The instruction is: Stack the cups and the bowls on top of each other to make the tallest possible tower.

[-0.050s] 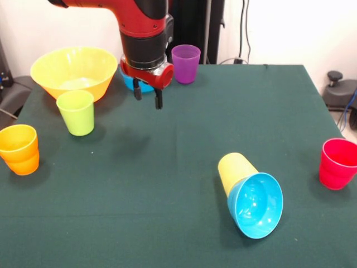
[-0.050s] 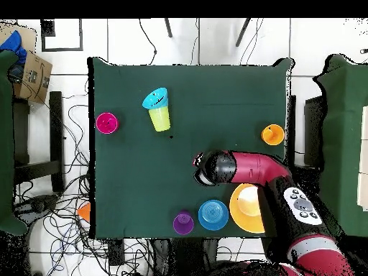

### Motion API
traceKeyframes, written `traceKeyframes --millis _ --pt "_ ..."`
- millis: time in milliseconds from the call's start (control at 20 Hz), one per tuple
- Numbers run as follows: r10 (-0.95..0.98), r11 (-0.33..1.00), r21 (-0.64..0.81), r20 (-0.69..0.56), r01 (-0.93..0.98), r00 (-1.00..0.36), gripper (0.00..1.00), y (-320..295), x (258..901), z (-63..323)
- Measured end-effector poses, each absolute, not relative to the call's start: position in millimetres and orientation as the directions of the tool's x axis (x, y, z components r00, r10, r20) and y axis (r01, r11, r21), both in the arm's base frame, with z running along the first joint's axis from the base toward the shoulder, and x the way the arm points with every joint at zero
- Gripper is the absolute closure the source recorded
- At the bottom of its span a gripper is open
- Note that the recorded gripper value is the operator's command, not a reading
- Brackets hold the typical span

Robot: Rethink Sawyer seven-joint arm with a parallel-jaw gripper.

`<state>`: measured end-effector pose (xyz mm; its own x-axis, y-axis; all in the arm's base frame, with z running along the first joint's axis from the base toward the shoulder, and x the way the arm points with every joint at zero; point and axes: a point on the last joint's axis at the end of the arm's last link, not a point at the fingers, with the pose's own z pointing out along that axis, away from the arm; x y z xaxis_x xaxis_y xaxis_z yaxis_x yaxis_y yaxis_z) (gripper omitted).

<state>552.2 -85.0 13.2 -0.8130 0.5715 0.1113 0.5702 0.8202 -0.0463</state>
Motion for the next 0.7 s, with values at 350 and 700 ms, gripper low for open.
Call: traceKeyframes --millis 350,700 --pt "0.56 0.828 -0.047 0.105 0.558 -0.822 0.0 -89.8 551.4 13.7" --pt "0.571 0.821 -0.057 0.093 0.568 -0.816 0.0 -121.0 542.0 11.2"
